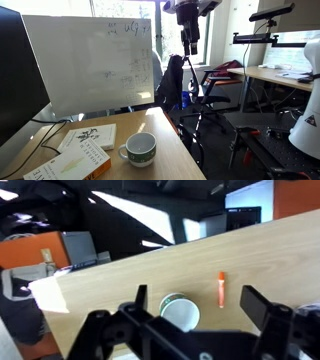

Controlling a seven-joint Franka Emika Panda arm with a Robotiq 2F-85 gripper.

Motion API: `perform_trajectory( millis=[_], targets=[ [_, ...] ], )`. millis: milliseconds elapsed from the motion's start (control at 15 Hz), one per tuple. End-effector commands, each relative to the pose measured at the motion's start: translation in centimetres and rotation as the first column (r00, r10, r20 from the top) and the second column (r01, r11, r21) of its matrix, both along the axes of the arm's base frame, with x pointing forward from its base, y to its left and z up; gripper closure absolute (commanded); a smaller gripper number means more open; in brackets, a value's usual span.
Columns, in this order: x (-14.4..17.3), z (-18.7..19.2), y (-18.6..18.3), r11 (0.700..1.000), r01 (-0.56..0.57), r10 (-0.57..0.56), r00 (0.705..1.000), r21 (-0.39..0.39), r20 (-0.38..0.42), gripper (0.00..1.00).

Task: Take the marker from the table and place it in the white cup

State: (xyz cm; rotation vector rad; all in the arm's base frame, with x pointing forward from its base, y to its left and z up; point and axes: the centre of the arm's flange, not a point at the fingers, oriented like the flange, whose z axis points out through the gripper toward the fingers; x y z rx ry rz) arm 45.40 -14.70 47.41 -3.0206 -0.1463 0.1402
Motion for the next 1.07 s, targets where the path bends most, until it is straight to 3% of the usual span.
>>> perform_trajectory(
  millis=[0, 400, 733, 1000],
  targets=[
    [4.4, -3.4, 5.7, 1.0, 0.017, -0.016, 0.999, -0.027, 0.034, 0.0],
    [12.8, -14.8, 17.7, 0.996, -0.072, 0.078, 0.985, -0.046, 0.157, 0.0],
    [16.6, -25.1, 21.4, 0.996, -0.082, 0.084, 0.991, -0.028, 0.107, 0.0],
    [19.3, -31.0, 23.0, 0.997, -0.076, 0.078, 0.993, -0.024, 0.093, 0.0]
  ],
)
